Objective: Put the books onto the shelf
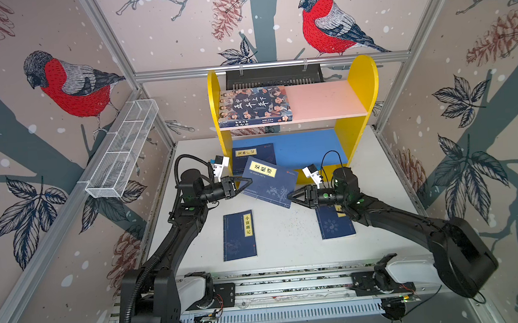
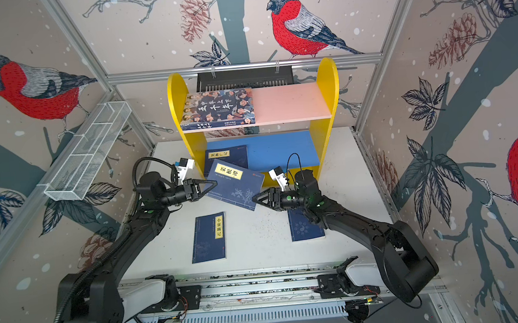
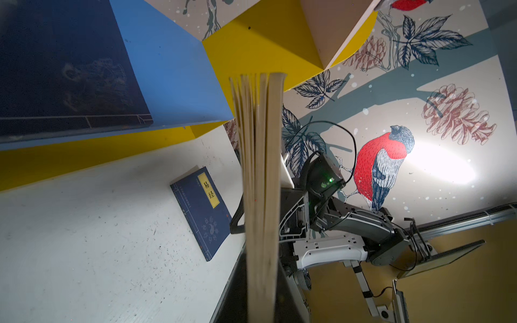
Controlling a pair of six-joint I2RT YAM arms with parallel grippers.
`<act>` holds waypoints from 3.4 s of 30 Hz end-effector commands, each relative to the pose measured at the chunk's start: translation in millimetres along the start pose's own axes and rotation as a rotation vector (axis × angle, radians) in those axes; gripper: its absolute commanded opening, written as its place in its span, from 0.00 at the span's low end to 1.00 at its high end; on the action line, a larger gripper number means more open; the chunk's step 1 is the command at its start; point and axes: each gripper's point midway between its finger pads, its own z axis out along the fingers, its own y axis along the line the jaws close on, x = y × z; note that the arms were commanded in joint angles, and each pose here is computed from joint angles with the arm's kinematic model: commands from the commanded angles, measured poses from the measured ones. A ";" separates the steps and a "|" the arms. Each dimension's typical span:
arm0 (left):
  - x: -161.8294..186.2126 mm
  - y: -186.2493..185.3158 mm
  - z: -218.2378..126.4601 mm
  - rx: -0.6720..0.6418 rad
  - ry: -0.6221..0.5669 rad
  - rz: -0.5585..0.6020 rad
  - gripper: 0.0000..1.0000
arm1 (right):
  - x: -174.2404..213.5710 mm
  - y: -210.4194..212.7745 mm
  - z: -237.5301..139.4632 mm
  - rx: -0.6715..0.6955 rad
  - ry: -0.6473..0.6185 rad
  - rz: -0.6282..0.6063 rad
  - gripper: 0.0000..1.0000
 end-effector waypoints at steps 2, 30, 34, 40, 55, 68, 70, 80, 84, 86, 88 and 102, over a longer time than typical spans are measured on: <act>-18.6 -11.6 -1.9 0.035 -0.082 0.025 0.00 | -19.1 22.9 4.3 -0.092 -0.107 -0.028 0.65; -18.9 3.3 -9.0 0.033 -0.144 -0.058 0.00 | -40.4 31.2 30.8 -0.193 -0.186 -0.006 0.20; -17.9 6.3 -8.7 0.023 -0.141 -0.059 0.00 | -42.4 32.1 32.8 -0.198 -0.182 -0.010 0.12; -17.8 11.7 -8.8 -0.002 -0.139 -0.059 0.16 | -50.1 26.8 28.8 -0.175 -0.182 -0.015 0.03; -24.5 47.1 -18.1 -0.276 -0.122 -0.007 0.63 | -83.7 0.0 5.8 -0.057 -0.140 -0.048 0.02; -30.3 29.4 -20.9 -0.286 -0.093 0.105 0.64 | -115.9 -23.1 19.0 -0.014 -0.067 -0.072 0.01; -29.2 24.8 -19.5 -0.263 -0.080 0.112 0.64 | -122.0 -26.3 22.4 -0.016 -0.070 -0.073 0.01; -29.5 17.9 -19.2 -0.254 -0.062 0.149 0.64 | -148.1 -41.8 42.8 -0.023 -0.064 -0.052 0.02; -26.7 19.4 -18.6 -0.241 -0.061 0.136 0.64 | -151.0 -43.2 50.9 -0.036 -0.039 -0.047 0.02; -26.0 19.7 -18.5 -0.237 -0.061 0.133 0.64 | -150.9 -42.4 53.9 -0.048 -0.023 -0.049 0.03; -25.9 19.6 -18.1 -0.235 -0.061 0.132 0.64 | -151.9 -45.7 56.1 -0.040 -0.016 -0.041 0.03; -24.1 21.7 -18.0 -0.226 -0.069 0.119 0.64 | -156.8 -60.8 71.6 0.021 0.029 -0.015 0.22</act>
